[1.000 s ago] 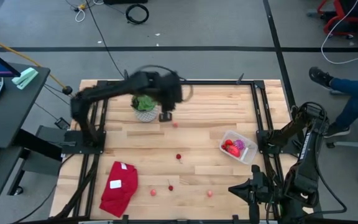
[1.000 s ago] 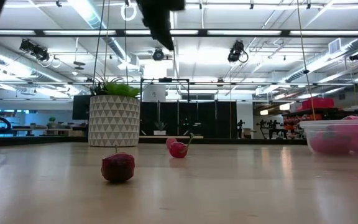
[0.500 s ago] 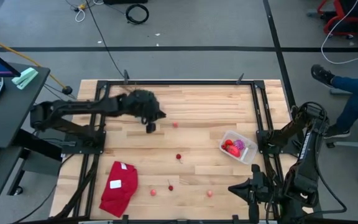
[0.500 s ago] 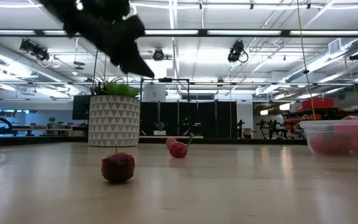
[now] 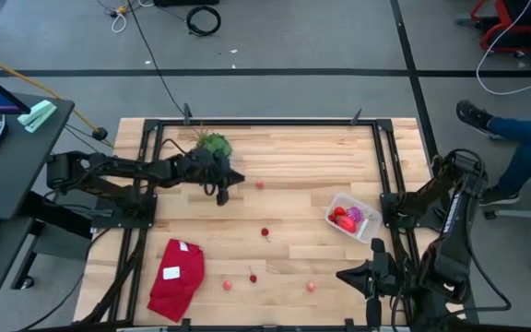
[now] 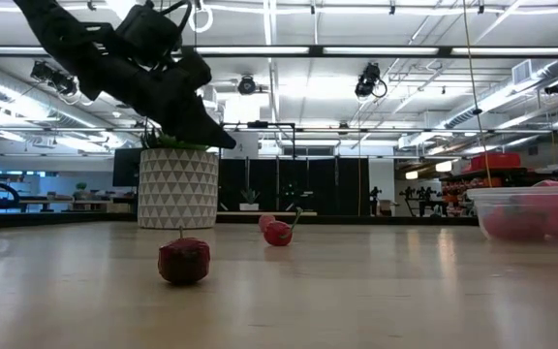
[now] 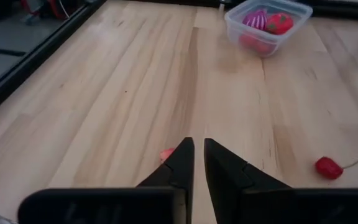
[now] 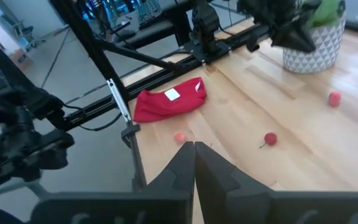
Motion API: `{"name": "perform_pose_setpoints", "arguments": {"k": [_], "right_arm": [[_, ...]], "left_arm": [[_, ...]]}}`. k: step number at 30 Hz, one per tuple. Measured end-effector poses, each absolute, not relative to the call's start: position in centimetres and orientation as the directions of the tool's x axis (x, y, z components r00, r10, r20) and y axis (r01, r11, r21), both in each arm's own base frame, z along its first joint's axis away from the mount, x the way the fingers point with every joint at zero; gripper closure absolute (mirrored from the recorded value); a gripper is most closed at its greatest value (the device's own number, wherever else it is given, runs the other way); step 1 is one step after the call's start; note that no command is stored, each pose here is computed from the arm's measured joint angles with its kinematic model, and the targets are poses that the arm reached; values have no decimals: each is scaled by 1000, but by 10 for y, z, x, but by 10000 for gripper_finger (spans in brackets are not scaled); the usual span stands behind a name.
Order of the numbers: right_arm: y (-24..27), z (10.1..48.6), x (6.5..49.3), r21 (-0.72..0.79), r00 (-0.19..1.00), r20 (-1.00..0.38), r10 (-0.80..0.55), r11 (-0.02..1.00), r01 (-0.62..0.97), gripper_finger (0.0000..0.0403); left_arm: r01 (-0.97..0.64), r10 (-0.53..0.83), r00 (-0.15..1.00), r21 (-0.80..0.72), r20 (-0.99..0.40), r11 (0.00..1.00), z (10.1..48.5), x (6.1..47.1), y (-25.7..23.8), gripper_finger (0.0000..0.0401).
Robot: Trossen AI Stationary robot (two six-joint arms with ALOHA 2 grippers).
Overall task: Pick and placing Produce into tupperware
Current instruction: Put the top pink peach into the transparent bin
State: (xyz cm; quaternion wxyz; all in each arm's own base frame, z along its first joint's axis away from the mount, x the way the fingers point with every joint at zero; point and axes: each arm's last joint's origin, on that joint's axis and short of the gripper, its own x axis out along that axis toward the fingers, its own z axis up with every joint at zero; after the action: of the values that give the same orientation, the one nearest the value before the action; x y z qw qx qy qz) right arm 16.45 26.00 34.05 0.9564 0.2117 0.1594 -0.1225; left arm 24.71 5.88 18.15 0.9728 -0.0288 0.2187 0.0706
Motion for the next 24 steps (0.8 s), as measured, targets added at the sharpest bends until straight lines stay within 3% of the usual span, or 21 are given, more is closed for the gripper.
{"name": "perform_pose_setpoints", "arguments": {"k": [10, 16, 19, 24], "right_arm": [[243, 352, 173, 257, 917, -344, -203, 919, 299, 385], [234, 353, 183, 212, 907, -343, -242, 921, 326, 385], [231, 353, 187, 192, 903, -344, -258, 922, 337, 385], [226, 353, 193, 144, 896, -345, -281, 927, 347, 385]], "left_arm": [[-39, 43, 915, 17, -401, 999, 184, 253, 36, 313], [-79, 135, 943, 190, -304, 979, 205, 262, 35, 275], [-161, 183, 954, 107, -238, 981, 226, 271, 37, 264], [-131, 130, 941, 18, -311, 991, 219, 281, 22, 262]]}}
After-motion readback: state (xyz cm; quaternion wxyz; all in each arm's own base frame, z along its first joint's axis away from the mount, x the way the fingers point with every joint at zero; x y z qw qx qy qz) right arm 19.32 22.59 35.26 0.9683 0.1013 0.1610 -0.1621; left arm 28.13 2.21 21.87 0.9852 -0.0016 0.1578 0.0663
